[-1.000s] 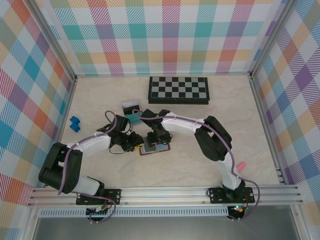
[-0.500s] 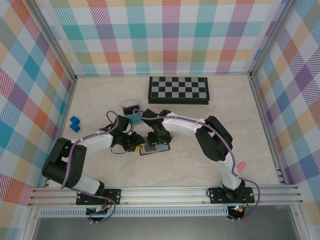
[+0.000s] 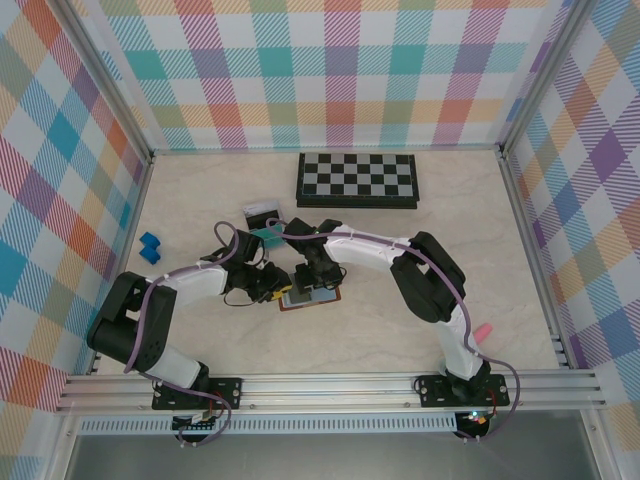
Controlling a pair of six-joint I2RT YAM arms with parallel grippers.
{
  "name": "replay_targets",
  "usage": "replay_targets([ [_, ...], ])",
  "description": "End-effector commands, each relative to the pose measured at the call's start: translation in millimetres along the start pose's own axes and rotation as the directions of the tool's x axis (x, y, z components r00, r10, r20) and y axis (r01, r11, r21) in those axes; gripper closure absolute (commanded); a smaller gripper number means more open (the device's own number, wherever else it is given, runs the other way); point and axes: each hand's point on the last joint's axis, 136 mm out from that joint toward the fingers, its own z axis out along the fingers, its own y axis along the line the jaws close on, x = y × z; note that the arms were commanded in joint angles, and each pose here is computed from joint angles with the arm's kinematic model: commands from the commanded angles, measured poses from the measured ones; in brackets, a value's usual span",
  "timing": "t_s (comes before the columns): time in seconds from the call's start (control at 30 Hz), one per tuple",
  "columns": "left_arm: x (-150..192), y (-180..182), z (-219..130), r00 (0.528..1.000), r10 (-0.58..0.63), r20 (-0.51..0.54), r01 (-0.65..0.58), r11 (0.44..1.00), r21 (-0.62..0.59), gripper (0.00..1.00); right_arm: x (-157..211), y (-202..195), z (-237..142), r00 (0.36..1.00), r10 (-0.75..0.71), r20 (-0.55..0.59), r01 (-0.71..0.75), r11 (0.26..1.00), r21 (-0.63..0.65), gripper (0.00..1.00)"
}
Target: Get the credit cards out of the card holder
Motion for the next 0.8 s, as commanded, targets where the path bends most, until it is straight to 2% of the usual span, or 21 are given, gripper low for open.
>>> replay_targets([
  [0.0, 4.7, -0.2, 2.9, 1.000, 0.000, -0.015, 0.000, 1.000, 0.000, 0.77, 30.4, -14.3, 23.5, 0.991, 0.036, -0.127, -0.031, 0.999, 0.044, 0.45],
  [0.5, 7.3, -2.5, 11.0, 0.999, 0.004, -0.049, -0.003, 1.000, 0.028, 0.72, 30.2, -11.8, 24.0, 0.991, 0.040, -0.130, -0.039, 0.999, 0.016, 0.46],
  [0.63, 7.1, -2.2, 12.4, 0.999, 0.007, -0.051, -0.005, 1.000, 0.030, 0.76, 28.9, -9.0, 21.3, 0.991, 0.048, -0.123, -0.050, 0.999, -0.015, 0.46],
  [0.77, 4.3, -1.8, 11.4, 0.999, 0.020, -0.034, -0.020, 1.000, 0.022, 0.84, 24.1, -6.3, 11.3, 0.993, 0.058, -0.103, -0.063, 0.997, -0.050, 0.46],
])
